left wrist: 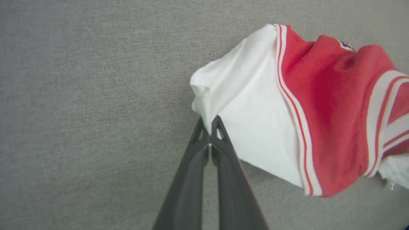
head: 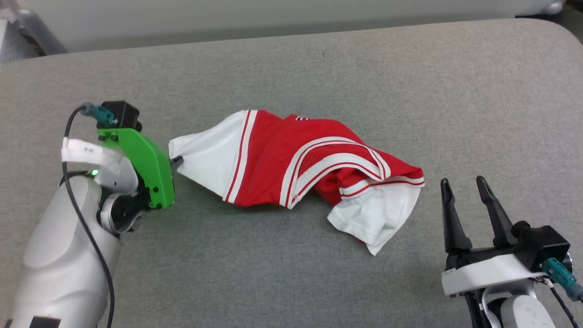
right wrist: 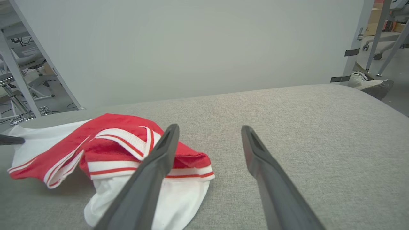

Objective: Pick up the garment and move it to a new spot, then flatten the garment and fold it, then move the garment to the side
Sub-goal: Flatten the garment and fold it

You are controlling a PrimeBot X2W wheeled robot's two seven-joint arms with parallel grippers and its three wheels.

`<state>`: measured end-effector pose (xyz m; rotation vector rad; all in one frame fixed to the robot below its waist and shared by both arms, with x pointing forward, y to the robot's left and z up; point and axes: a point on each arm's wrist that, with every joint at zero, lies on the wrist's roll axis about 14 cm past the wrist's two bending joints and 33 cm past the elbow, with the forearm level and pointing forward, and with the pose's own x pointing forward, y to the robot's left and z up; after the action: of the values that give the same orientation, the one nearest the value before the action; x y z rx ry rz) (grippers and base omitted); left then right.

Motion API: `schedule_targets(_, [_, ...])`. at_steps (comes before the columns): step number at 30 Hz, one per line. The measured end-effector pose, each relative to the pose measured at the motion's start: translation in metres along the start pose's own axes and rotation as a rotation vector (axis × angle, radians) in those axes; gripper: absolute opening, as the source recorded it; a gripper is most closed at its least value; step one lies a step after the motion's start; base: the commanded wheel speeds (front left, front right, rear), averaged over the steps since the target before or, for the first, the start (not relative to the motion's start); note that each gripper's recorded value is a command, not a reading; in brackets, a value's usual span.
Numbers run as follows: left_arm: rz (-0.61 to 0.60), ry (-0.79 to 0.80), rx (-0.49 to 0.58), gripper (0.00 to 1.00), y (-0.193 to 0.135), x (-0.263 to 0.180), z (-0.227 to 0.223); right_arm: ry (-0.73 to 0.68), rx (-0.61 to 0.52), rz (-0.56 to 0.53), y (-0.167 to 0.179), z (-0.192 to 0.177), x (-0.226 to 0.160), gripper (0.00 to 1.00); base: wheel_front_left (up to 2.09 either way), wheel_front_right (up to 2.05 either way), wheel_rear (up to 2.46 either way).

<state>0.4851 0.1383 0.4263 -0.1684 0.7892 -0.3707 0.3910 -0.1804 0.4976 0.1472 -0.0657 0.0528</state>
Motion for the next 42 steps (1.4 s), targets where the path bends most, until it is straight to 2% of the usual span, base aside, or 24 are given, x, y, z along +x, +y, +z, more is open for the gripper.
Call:
schedule_targets(4, [0.024, -0.015, -0.025, 0.00, 0.009, -0.033, -0.020, -0.013, 0.005, 0.034, 0.012, 0.004, -0.002, 1.00, 0.00, 0.00, 0.00])
schedule_targets(10, [0.065, 0.048, -0.085, 0.00, 0.015, -0.075, -0.082, -0.042, 0.013, 0.086, 0.030, 0.014, -0.003, 1.00, 0.00, 0.00, 0.00])
schedule_targets(13, [0.075, 0.043, -0.094, 0.00, 0.012, -0.085, -0.099, -0.042, 0.016, 0.108, 0.037, 0.015, -0.004, 1.00, 0.00, 0.00, 0.00])
schedule_targets(20, [0.109, -0.051, -0.095, 0.00, 0.010, -0.085, -0.107, -0.052, 0.016, 0.131, 0.045, 0.019, -0.007, 1.00, 0.00, 0.00, 0.00])
schedule_targets(21, [0.115, -0.059, -0.094, 0.61, 0.010, -0.084, -0.108, -0.052, 0.015, 0.131, 0.045, 0.019, -0.007, 1.00, 0.00, 0.00, 0.00])
schedule_targets(22, [0.124, -0.082, -0.089, 1.00, 0.011, -0.083, -0.107, -0.051, 0.014, 0.130, 0.044, 0.018, -0.007, 1.00, 0.00, 0.00, 0.00])
schedule_targets(29, [0.183, -0.327, 0.018, 1.00, 0.020, -0.092, -0.074, -0.040, 0.008, 0.129, 0.043, 0.015, -0.009, 1.00, 0.00, 0.00, 0.00])
schedule_targets(36, [0.160, -0.798, 0.144, 1.00, -0.003, -0.136, -0.006, -0.052, -0.002, 0.129, 0.042, 0.020, -0.013, 1.00, 0.00, 0.00, 0.00])
schedule_targets(42, [0.147, -0.927, 0.151, 1.00, -0.026, -0.163, -0.001, -0.035, -0.001, 0.129, 0.041, 0.018, -0.019, 1.00, 0.00, 0.00, 0.00])
